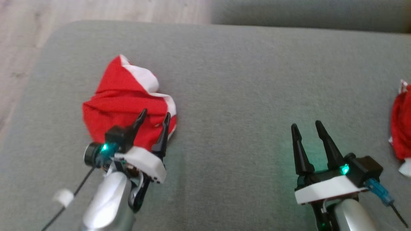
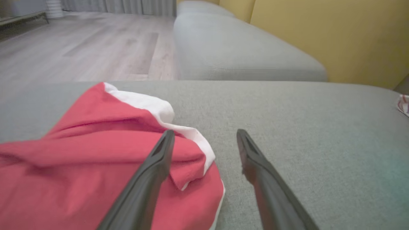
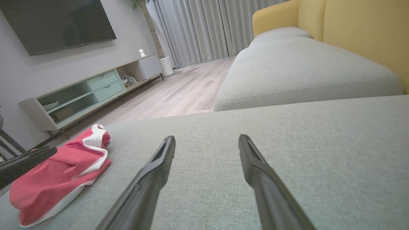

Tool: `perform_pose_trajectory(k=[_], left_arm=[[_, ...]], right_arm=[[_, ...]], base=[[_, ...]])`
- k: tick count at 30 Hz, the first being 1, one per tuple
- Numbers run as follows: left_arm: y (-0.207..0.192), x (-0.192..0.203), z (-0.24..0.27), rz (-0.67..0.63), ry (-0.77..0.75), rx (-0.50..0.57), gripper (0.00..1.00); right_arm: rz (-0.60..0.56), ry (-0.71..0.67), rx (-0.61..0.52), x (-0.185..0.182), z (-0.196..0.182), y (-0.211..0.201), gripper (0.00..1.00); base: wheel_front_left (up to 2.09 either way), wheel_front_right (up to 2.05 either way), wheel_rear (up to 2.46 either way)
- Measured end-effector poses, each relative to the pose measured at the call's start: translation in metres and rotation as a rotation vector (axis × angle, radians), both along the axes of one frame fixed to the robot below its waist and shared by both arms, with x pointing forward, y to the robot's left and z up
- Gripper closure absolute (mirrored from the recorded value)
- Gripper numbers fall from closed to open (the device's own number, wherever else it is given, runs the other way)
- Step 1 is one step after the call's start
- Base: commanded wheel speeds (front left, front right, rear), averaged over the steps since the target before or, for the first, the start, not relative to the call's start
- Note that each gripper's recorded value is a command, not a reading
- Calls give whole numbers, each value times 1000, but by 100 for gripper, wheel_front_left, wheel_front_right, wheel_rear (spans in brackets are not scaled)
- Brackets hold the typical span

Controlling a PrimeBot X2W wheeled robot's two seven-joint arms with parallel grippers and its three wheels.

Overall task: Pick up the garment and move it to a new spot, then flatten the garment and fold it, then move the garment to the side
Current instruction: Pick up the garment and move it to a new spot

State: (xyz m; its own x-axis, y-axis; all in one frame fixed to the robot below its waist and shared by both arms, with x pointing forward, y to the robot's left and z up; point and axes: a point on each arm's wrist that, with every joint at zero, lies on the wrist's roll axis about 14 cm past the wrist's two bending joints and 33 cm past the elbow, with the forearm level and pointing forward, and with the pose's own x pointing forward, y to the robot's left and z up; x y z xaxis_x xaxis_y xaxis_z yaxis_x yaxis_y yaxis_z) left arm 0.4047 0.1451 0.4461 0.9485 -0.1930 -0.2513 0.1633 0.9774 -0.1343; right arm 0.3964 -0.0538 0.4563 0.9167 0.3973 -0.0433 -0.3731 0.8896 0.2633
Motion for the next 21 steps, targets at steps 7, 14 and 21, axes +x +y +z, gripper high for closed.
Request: perform_pose_trajectory(k=[7,14,21], left_arm=[[-1,14,-54,-32,230,84,0],[-5,26,-71,-42,276,114,100],[-23,52,-15,-80,14,30,100]], right_arm=[[-66,35,-7,3,-13,-22,0],[-117,53,-18,2,-19,-40,0],[-132,23,-16,3,-8,-45,0]], base=[[0,0,0],[0,0,0],[0,0,0]])
